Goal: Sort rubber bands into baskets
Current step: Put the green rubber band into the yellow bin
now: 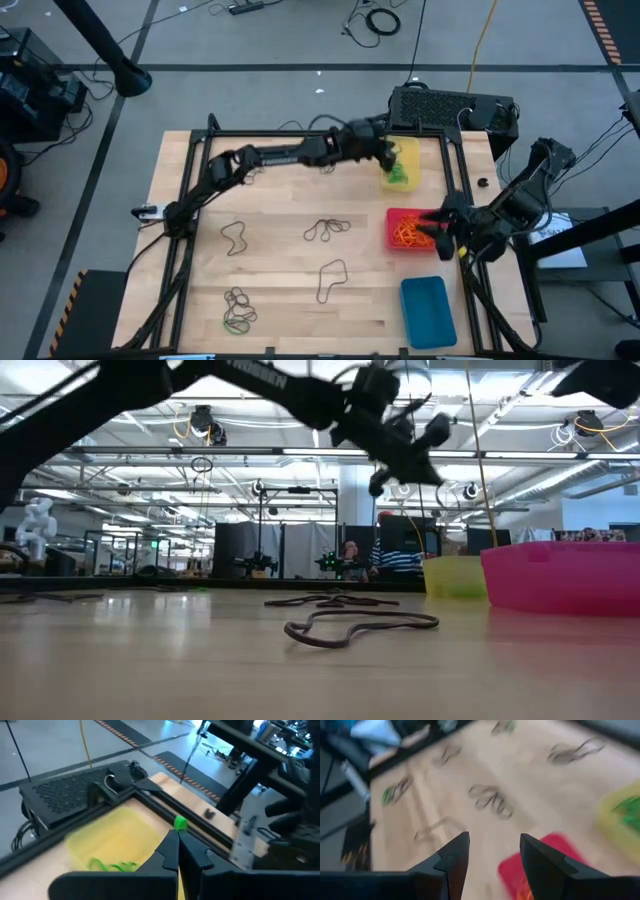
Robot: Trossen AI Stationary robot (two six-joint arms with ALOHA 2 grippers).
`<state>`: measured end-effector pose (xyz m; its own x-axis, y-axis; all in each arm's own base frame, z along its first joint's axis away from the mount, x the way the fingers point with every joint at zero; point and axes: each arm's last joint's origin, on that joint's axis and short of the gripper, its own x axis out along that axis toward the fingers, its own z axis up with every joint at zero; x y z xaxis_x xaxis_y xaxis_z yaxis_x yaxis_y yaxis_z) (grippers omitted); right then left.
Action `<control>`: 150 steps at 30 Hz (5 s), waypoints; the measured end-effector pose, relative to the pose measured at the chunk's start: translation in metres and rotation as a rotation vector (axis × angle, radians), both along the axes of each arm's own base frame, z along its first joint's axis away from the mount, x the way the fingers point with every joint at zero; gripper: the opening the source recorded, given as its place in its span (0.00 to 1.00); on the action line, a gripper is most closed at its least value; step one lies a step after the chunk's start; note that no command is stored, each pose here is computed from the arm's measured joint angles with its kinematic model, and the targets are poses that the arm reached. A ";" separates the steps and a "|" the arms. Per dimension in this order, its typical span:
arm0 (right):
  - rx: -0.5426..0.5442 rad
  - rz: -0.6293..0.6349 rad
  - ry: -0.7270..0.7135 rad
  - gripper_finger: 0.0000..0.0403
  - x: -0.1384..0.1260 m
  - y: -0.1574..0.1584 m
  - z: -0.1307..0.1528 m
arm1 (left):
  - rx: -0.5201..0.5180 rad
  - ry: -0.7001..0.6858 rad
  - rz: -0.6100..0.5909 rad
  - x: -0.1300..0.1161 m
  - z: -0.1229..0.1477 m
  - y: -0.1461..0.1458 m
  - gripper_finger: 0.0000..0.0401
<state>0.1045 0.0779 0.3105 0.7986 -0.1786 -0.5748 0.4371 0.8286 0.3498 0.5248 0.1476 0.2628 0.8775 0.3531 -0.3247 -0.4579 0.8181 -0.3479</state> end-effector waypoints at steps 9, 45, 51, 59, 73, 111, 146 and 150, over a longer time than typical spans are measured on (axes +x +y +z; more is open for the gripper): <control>-0.140 -0.307 -0.185 0.42 0.001 -0.027 0.010 | -0.070 0.003 -0.068 -0.009 -0.029 0.058 0.00; -0.134 -0.550 0.260 0.42 -0.008 -0.101 -0.002 | -0.292 -0.063 -0.125 0.016 -0.089 0.042 0.13; -0.127 -0.452 0.352 0.42 0.001 -0.105 -0.006 | -0.319 -0.071 -0.117 0.013 -0.089 0.049 0.24; -0.159 -0.391 0.392 0.42 0.005 -0.107 -0.007 | -0.619 -0.104 -0.233 -0.005 -0.061 0.070 0.32; -0.198 -0.265 0.219 0.42 0.024 -0.108 0.004 | -0.382 0.504 -0.158 -0.111 0.051 0.035 0.28; 0.240 -0.291 0.018 0.42 0.167 -0.121 -0.052 | -0.395 1.491 -0.045 -0.288 -0.106 0.102 0.28; 0.223 -0.144 0.045 0.42 0.170 -0.092 -0.053 | -0.409 1.378 -0.021 -0.300 -0.119 0.100 0.01; 0.216 -0.127 0.049 0.42 0.170 -0.087 -0.053 | -0.294 1.278 0.023 -0.288 -0.093 0.092 0.01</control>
<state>0.2745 -0.0093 0.2577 0.7482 -0.1441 -0.6476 0.5532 0.6744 0.4890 0.2364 0.2400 0.1696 -0.1104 0.1371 -0.9844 -0.6078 0.7743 0.1760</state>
